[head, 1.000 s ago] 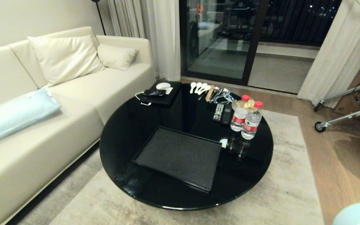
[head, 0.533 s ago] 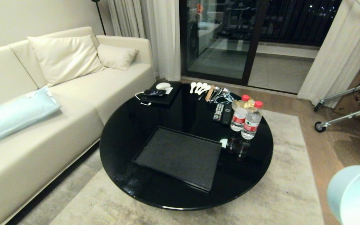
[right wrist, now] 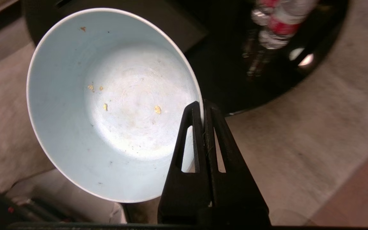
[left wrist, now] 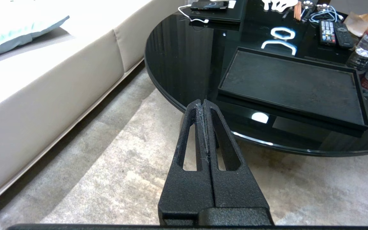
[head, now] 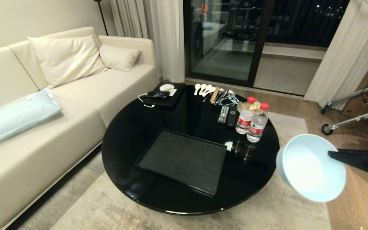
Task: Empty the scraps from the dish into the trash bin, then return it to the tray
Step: Put the bowl back to the table
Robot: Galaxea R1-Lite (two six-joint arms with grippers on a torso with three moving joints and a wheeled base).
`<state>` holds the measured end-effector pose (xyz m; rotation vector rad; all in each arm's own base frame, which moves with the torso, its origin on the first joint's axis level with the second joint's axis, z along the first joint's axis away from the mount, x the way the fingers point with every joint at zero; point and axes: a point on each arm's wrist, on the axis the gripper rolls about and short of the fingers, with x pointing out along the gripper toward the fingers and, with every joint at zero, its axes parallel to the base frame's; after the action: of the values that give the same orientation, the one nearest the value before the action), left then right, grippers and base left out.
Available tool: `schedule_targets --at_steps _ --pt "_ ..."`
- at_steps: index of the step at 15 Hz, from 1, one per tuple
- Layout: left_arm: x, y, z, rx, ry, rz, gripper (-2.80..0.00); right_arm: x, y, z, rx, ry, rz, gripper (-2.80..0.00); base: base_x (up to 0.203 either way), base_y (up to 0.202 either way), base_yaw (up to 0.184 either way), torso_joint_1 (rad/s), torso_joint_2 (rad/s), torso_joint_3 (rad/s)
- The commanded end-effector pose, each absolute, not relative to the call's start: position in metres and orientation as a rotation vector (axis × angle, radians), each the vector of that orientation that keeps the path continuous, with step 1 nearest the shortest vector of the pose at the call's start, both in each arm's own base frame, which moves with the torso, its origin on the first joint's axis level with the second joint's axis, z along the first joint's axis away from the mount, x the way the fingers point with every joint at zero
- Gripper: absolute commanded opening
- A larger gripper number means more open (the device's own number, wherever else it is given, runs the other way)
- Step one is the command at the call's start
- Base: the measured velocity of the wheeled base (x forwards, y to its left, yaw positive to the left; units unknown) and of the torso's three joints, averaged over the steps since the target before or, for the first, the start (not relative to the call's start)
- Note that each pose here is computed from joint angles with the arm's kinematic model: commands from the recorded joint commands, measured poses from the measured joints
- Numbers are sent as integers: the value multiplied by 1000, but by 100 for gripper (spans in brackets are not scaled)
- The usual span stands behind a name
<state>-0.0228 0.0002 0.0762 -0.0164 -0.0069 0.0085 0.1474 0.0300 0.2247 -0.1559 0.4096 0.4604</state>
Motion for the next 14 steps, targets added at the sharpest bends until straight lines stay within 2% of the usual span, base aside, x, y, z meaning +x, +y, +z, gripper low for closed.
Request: schedule_targets --at_steps 1,5,8,14 --pt "-23 0 76 -17 -8 9 -280 192 62 204 -185 556 576 -280 0 0 0 0 0 0" --pt "-23 0 76 -17 -8 9 -280 228 111 192 -182 659 577 -280 0 0 0 0 0 0" --pt "-23 0 76 -17 -8 9 -280 252 156 179 -140 720 474 -280 0 0 0 0 0 0" --pt "-23 0 76 -17 -8 9 -280 268 246 147 6 877 280 -280 0 0 0 0 0 0"
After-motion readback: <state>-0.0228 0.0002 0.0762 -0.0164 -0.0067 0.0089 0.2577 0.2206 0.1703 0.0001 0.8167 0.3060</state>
